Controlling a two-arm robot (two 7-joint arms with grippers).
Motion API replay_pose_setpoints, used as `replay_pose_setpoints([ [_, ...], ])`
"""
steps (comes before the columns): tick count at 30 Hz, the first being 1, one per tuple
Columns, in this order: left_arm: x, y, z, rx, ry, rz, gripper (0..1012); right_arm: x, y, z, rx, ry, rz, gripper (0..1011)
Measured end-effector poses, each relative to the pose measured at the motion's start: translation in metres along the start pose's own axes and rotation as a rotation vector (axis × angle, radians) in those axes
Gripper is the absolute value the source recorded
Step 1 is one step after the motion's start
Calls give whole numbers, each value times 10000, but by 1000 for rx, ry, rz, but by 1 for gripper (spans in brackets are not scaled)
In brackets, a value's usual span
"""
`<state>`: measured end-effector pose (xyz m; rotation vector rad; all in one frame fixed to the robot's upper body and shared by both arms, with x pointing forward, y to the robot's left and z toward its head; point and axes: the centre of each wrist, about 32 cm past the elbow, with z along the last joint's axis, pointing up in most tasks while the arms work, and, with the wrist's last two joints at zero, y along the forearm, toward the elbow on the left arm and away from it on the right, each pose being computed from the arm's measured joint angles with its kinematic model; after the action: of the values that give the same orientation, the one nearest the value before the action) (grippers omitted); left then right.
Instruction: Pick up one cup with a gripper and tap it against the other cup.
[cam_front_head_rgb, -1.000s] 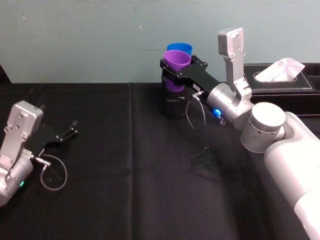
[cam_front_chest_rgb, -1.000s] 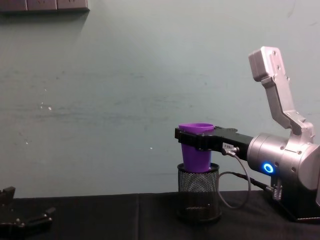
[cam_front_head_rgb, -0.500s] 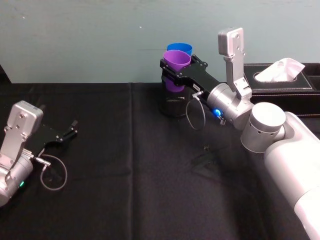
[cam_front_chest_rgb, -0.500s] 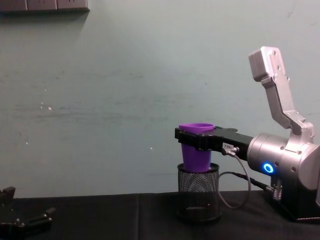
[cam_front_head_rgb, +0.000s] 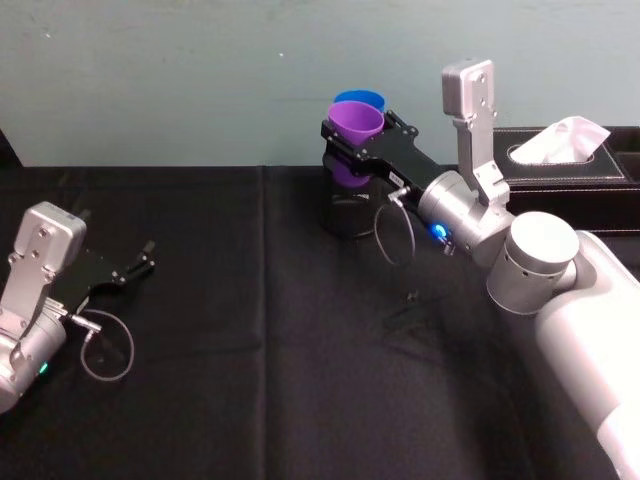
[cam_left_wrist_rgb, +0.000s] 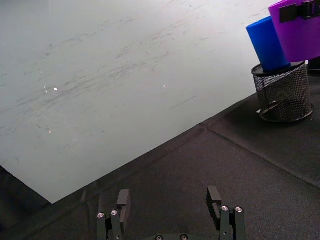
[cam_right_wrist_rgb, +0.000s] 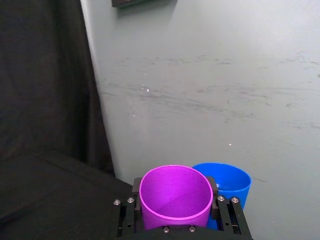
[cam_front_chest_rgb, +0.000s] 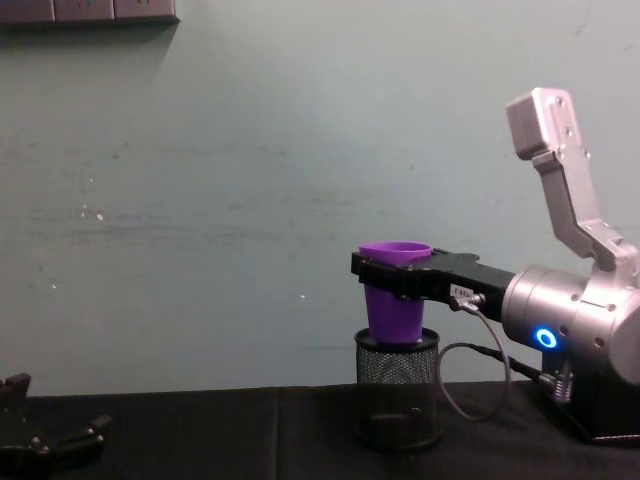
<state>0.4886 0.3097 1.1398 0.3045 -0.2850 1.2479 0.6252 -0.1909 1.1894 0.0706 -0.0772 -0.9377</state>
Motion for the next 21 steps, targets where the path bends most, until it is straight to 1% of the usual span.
replay_pose_setpoints([
  [4,0,0,0,0,0,0,1000,-67,-121,5,3,-10,16,735],
  [5,0,0,0,0,0,0,1000,-95,-175,-7,2,-12,22,735],
  [7,0,0,0,0,0,0,1000,-109,-200,-5,4,-14,25,735],
  [11,0,0,0,0,0,0,1000,-196,-423,-74,-3,-25,43,735],
  [12,0,0,0,0,0,0,1000,-226,-500,-103,-7,-32,46,735],
  [13,0,0,0,0,0,0,1000,-226,-500,-103,-7,-32,46,735],
  [14,0,0,0,0,0,0,1000,-257,-572,-132,-11,-37,49,735],
  [16,0,0,0,0,0,0,1000,-280,-637,-160,-16,-38,50,735],
  [19,0,0,0,0,0,0,1000,-344,-809,-249,-31,-36,55,735],
  [20,0,0,0,0,0,0,1000,-344,-809,-249,-31,-36,55,735],
  [21,0,0,0,0,0,0,1000,-369,-875,-288,-35,-33,56,735],
])
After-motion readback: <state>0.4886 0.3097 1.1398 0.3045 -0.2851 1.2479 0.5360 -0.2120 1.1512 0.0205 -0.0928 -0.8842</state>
